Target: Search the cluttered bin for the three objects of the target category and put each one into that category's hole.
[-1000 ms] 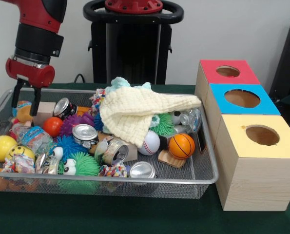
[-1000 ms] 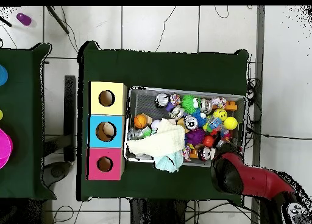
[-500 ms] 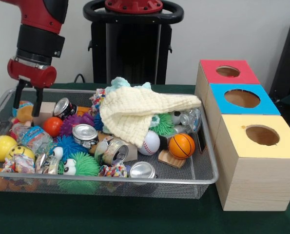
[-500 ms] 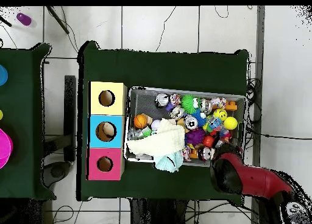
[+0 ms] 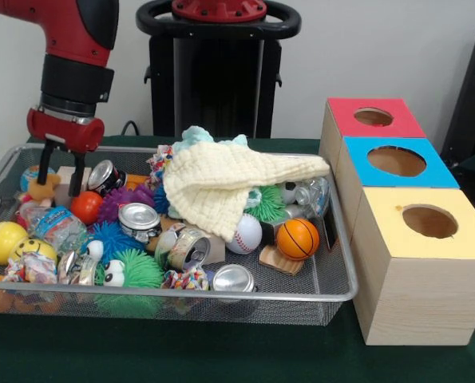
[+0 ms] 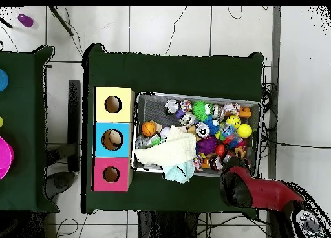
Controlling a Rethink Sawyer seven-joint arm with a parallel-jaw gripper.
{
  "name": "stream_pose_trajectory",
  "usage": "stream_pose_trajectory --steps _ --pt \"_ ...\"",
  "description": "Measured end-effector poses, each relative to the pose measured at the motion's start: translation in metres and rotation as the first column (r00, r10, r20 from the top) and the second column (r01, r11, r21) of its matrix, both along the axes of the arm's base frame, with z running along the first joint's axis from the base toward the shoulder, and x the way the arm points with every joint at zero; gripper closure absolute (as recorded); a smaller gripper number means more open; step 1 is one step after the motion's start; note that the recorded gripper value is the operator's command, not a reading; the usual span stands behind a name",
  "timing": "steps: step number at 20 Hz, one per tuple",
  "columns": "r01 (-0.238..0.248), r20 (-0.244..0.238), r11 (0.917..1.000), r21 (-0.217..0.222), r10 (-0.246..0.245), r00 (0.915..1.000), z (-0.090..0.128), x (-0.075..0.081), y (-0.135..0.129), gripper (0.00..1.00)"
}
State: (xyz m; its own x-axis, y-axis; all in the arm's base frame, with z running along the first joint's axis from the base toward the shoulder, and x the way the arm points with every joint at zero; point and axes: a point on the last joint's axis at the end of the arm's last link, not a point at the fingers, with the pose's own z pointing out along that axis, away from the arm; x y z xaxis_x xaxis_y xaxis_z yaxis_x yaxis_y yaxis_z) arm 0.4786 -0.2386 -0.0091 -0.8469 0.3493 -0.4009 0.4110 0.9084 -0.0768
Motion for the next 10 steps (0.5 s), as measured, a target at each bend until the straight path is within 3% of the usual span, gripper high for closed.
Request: stream_pose_trajectory --steps 4,10 --pt "-0.020 -0.025 0.9998 -0.002 0.020 0.9995 -0.010 -0.009 0.000 0.00" --pt "-0.039 -0.036 0.9989 -0.025 0.038 0.9986 -0.007 -0.014 -0.005 0.00"
